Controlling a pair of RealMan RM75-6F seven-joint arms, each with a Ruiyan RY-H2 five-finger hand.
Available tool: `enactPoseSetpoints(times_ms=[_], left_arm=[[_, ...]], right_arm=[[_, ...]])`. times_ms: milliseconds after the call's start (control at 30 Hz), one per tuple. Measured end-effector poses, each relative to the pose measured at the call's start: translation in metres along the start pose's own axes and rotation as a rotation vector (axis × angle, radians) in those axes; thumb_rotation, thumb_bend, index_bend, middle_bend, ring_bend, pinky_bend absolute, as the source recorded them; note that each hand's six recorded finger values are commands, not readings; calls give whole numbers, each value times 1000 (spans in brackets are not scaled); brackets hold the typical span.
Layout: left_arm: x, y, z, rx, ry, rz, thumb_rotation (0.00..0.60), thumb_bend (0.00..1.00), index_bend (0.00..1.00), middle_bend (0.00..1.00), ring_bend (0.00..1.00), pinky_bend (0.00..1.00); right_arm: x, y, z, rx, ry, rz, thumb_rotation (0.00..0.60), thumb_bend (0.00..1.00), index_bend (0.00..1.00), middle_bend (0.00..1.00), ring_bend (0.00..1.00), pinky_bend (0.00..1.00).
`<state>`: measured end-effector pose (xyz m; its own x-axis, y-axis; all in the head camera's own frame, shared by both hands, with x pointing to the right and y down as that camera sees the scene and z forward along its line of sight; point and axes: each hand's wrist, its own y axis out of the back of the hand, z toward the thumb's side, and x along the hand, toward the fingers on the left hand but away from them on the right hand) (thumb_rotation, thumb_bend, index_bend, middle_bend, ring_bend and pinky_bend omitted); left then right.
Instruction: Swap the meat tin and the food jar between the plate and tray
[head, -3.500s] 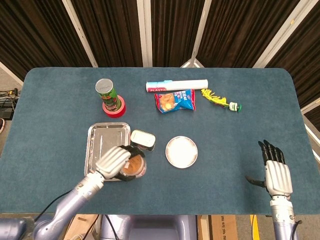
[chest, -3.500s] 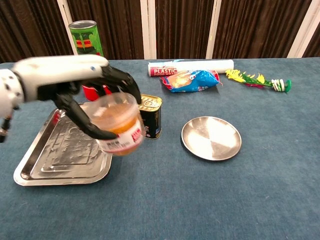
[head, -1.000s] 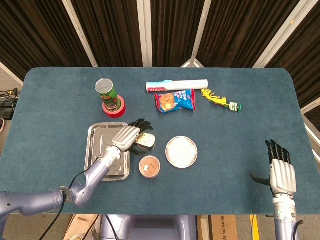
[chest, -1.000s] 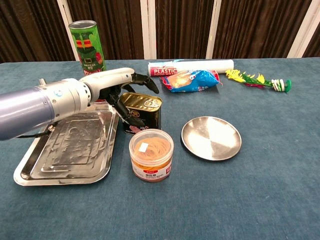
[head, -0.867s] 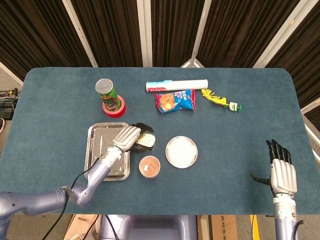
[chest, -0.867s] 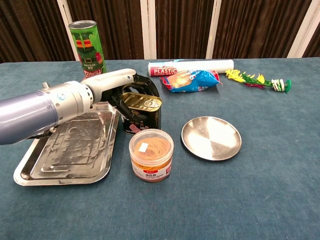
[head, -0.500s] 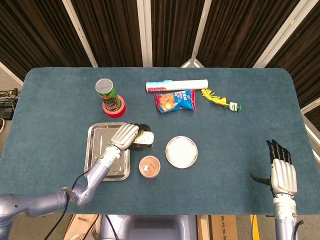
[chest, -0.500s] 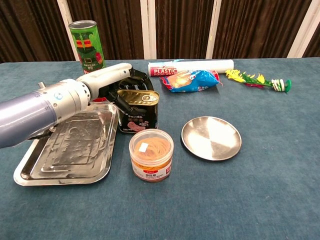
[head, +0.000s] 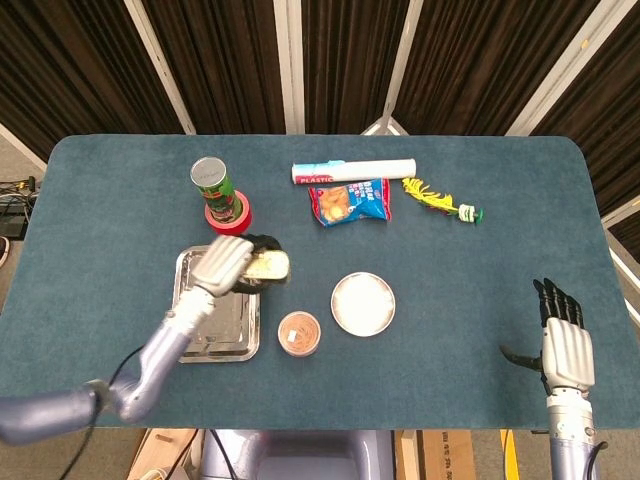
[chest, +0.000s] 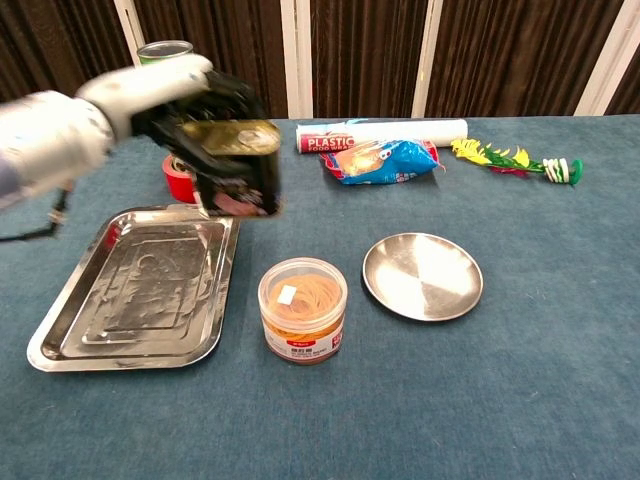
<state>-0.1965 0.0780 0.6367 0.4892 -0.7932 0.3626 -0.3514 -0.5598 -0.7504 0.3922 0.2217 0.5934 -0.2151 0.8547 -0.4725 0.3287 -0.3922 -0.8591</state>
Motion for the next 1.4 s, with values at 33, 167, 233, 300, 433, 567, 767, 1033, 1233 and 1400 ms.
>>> enactPoseSetpoints(times_ms=[33,167,233,300,433,567,767,1033,1233,1400], left_arm=[[-10,9,-8,13,15,10,600,625,432,500,436,479],[-42,11,-37,43,66,-17,600,623,426,499,436,478],[-51,4,-45,36,73,-41,600,623,424,492,430,478],[-55,0,-52,23,76,-48,600,622,423,486,425,478],[-58,-12,-69,11,84,-63,600,621,422,485,423,473],[-56,-26,-75,-7,75,-70,600,613,412,466,407,458],[-57,-42,-78,1,72,-109,600,609,418,448,397,453],[-62,-44,-88,14,113,-111,600,366,344,248,216,352],[-64,-44,-88,8,129,-149,600,165,221,20,0,170],[-64,-36,-80,15,115,-146,600,151,201,1,0,146]], right_arm=[[0,-1,0,1,1,1,600,14,0,0,0,0],[1,-4,3,8,5,8,600,14,0,0,0,0],[1,-4,4,11,6,7,600,13,0,0,0,0],[2,-5,5,16,9,5,600,13,0,0,0,0],[2,-4,5,19,7,-3,600,13,0,0,0,0],[1,-3,3,16,1,-10,600,13,0,0,0,0],[1,-4,2,15,8,6,600,14,0,0,0,0],[1,-1,1,4,6,4,600,14,0,0,0,0],[2,-2,1,22,10,17,600,14,0,0,0,0],[3,-3,2,28,19,26,600,13,0,0,0,0]])
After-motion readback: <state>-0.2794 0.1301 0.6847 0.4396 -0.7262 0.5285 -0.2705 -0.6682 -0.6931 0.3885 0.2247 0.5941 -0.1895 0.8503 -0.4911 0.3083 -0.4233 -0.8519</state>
